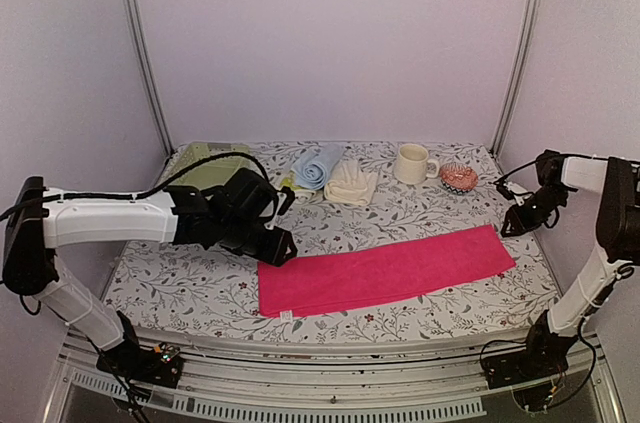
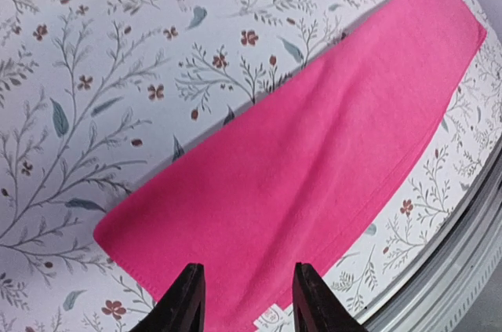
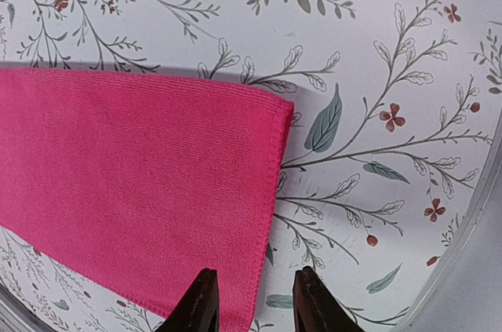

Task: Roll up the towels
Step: Adjust the towel at the center of the board, then pick up the towel from the center of the board.

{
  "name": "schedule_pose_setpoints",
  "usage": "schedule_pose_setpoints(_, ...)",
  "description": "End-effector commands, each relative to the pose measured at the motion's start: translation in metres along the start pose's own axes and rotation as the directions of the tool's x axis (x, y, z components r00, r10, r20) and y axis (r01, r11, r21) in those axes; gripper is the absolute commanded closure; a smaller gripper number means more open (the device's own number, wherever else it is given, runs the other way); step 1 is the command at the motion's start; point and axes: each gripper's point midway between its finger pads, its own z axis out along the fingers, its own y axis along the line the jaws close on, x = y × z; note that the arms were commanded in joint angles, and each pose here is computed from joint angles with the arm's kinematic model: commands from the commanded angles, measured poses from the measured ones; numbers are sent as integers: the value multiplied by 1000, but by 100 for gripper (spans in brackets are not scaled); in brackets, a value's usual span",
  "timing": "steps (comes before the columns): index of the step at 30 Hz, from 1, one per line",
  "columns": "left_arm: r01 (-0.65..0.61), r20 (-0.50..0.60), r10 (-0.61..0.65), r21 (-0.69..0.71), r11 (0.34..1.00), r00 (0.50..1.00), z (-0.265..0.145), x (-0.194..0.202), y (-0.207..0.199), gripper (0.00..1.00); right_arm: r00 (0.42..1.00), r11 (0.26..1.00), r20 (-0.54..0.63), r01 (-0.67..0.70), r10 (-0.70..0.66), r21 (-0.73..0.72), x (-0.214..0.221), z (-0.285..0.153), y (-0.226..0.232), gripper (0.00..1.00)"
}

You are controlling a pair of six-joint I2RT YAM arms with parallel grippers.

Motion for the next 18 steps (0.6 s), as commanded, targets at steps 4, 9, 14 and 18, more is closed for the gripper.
schedule_pose_setpoints(4,36,178,-24,-61,997,984,0,-41,11,59,997,999,-65,-39,41,35,-1,20,4,66)
schedule_pose_setpoints(9,17,153,-4,-83,996,988,5,-36,15,57,995,996,-91,-35,42,77,4,28,0,65)
schedule_pose_setpoints(14,20,159,-7,-81,997,987,6,-34,17,57,992,996,-113,-39,48,86,8,39,-1,65)
schedule_pose_setpoints(18,10,152,3,-84,996,988,9,-35,16,56,990,996,-138,-24,37,92,10,47,1,64)
